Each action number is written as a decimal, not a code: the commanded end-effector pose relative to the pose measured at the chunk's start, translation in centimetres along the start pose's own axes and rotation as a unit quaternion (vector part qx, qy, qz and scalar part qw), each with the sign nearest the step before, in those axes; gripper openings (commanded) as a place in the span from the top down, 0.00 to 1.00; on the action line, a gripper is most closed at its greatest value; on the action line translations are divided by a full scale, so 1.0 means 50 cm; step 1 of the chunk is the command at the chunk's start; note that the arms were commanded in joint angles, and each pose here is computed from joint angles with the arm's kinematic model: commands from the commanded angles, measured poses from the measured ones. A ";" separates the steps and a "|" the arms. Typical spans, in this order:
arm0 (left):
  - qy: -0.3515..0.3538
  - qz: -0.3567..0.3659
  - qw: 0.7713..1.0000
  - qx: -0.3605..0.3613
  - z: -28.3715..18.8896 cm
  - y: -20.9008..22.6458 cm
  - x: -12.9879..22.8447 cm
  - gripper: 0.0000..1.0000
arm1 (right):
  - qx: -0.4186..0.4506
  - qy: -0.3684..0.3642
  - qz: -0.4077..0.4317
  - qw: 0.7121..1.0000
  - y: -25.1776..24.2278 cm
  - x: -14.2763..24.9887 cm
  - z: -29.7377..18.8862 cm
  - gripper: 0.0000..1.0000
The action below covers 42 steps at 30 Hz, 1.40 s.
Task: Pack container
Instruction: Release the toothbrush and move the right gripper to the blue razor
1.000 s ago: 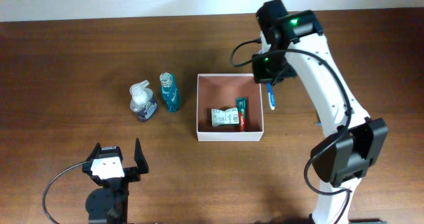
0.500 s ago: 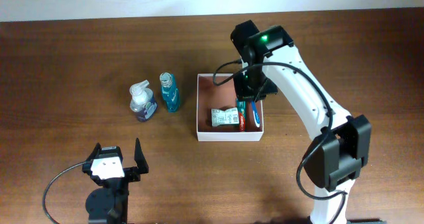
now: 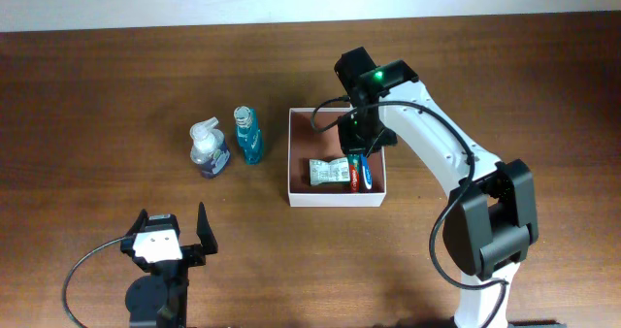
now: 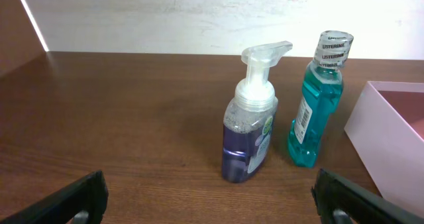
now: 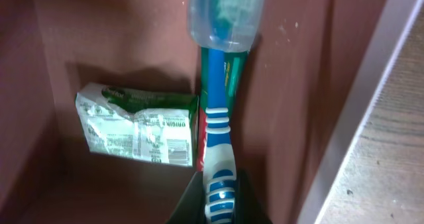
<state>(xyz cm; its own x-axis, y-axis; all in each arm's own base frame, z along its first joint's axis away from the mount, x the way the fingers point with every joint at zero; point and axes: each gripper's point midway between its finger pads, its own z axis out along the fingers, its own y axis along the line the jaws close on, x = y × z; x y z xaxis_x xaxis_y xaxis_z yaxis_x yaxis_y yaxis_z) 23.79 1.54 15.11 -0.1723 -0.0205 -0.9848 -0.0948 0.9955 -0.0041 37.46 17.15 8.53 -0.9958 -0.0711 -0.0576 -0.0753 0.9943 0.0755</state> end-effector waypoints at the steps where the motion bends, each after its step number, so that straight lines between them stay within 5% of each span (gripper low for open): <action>1: -0.001 0.007 1.000 0.006 0.001 -0.004 0.004 0.01 | -0.009 -0.013 -0.003 1.000 0.008 -0.001 -0.005 0.96; 19: -0.001 0.007 1.000 0.006 0.001 -0.004 0.003 0.01 | -0.013 -0.033 -0.029 0.999 0.008 -0.011 0.041 0.95; 23: -0.001 0.007 1.000 0.006 0.001 -0.004 0.004 0.01 | -0.014 -0.033 -0.036 0.999 0.009 -0.011 0.031 0.69; 27: -0.001 0.007 1.000 0.006 0.001 -0.004 0.004 0.01 | -0.017 -0.052 -0.045 0.997 0.014 -0.025 -0.010 0.59; 35: -0.001 0.007 1.000 0.006 0.001 -0.004 0.003 0.01 | 0.000 -0.111 -0.058 0.992 0.005 -0.049 -0.138 0.58; 42: -0.001 0.007 1.000 0.006 0.001 -0.004 0.004 0.01 | 0.076 -0.144 -0.021 0.986 -0.105 -0.024 -0.258 0.58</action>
<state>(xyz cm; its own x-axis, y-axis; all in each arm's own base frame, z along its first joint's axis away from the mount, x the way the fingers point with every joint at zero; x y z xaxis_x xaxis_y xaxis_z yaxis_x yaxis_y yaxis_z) 23.79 1.54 15.11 -0.1723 -0.0205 -0.9848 -0.0948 0.9955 -0.0041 38.18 14.63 17.72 -0.9510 -0.1519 -0.2695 -0.1547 0.9879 -0.0106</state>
